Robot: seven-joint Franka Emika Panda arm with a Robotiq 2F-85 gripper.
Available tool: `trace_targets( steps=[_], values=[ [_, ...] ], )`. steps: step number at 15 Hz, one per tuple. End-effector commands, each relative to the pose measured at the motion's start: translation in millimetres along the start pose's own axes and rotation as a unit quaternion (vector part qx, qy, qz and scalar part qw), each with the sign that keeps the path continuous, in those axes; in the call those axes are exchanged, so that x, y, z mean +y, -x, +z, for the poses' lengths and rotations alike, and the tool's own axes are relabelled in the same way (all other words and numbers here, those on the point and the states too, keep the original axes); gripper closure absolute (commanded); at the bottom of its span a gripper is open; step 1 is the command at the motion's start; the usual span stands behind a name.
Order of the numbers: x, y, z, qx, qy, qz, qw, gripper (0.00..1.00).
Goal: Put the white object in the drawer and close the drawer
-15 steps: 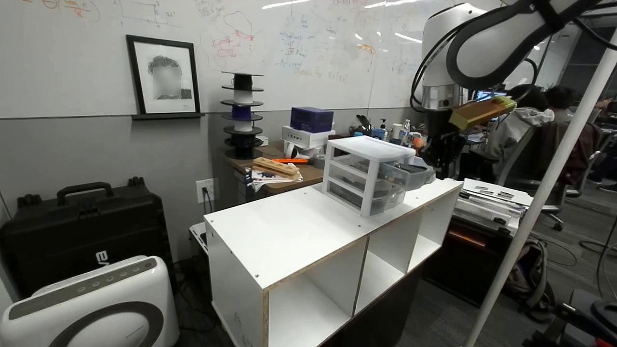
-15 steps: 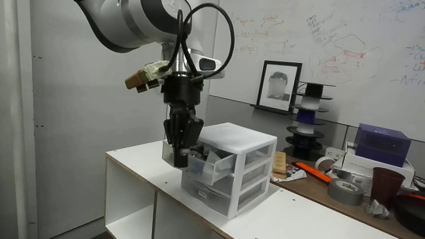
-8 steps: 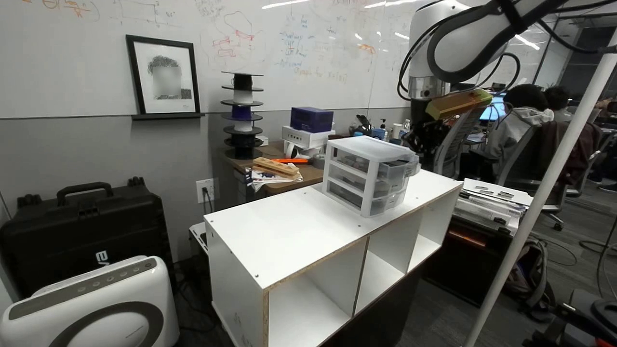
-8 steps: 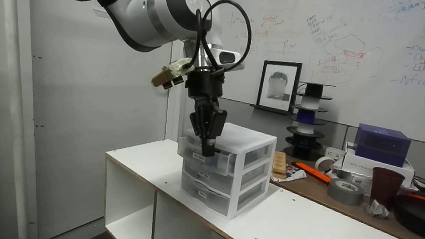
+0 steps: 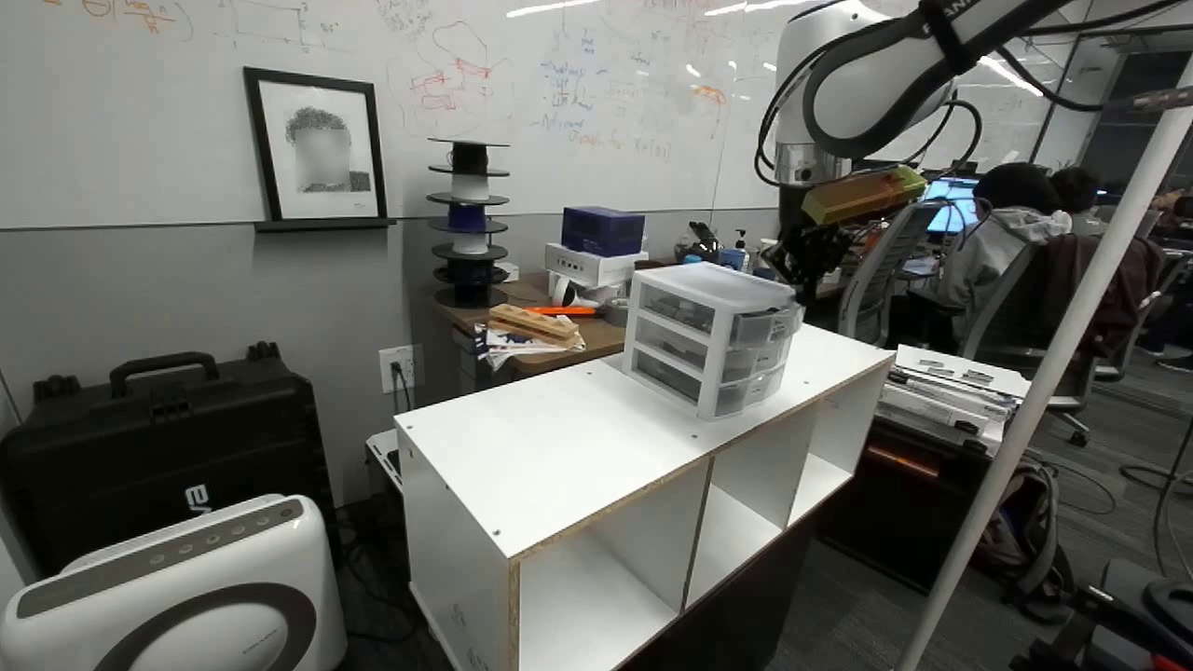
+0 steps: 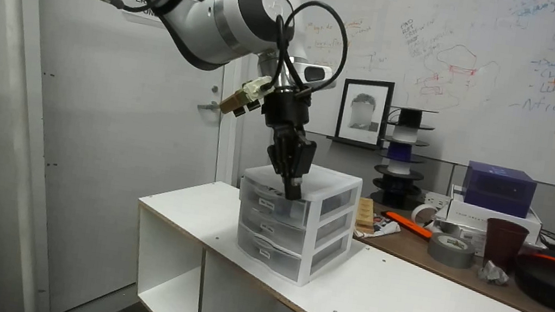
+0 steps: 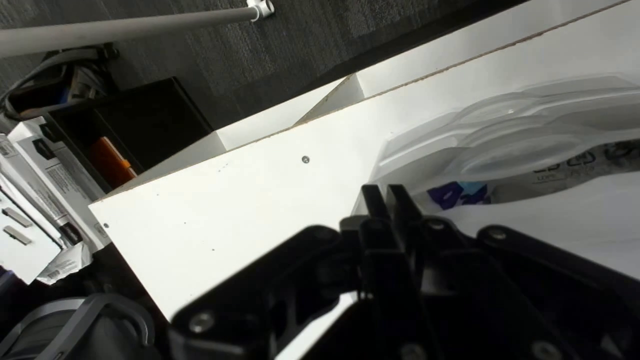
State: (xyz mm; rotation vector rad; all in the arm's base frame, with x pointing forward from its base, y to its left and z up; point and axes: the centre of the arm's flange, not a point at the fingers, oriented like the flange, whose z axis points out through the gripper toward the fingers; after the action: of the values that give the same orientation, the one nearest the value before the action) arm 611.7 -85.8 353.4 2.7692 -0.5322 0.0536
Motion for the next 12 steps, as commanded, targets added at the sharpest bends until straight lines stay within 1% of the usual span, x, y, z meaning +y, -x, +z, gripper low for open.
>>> trace_targets(
  steps=[1, 3, 4, 5, 6, 9, 11, 12],
  values=[
    [-1, -9, -8, 0.010, -0.001, -0.009, 0.9999, 0.89],
    [4, 5, -21, 0.016, -0.007, -0.022, 0.9996, 0.74],
    [7, 10, -26, 0.019, -0.009, -0.027, 0.9994, 0.86],
    [9, 17, -33, 0.024, -0.010, -0.036, 0.9990, 0.85],
    [10, 25, -39, 0.026, -0.014, -0.046, 0.9985, 0.88],
    [9, 53, -62, 0.033, -0.027, -0.089, 0.9952, 0.91],
    [5, 72, -67, 0.025, -0.035, -0.122, 0.9915, 0.91],
    [1, 79, -62, 0.009, -0.043, -0.147, 0.9882, 0.90]
  ],
)
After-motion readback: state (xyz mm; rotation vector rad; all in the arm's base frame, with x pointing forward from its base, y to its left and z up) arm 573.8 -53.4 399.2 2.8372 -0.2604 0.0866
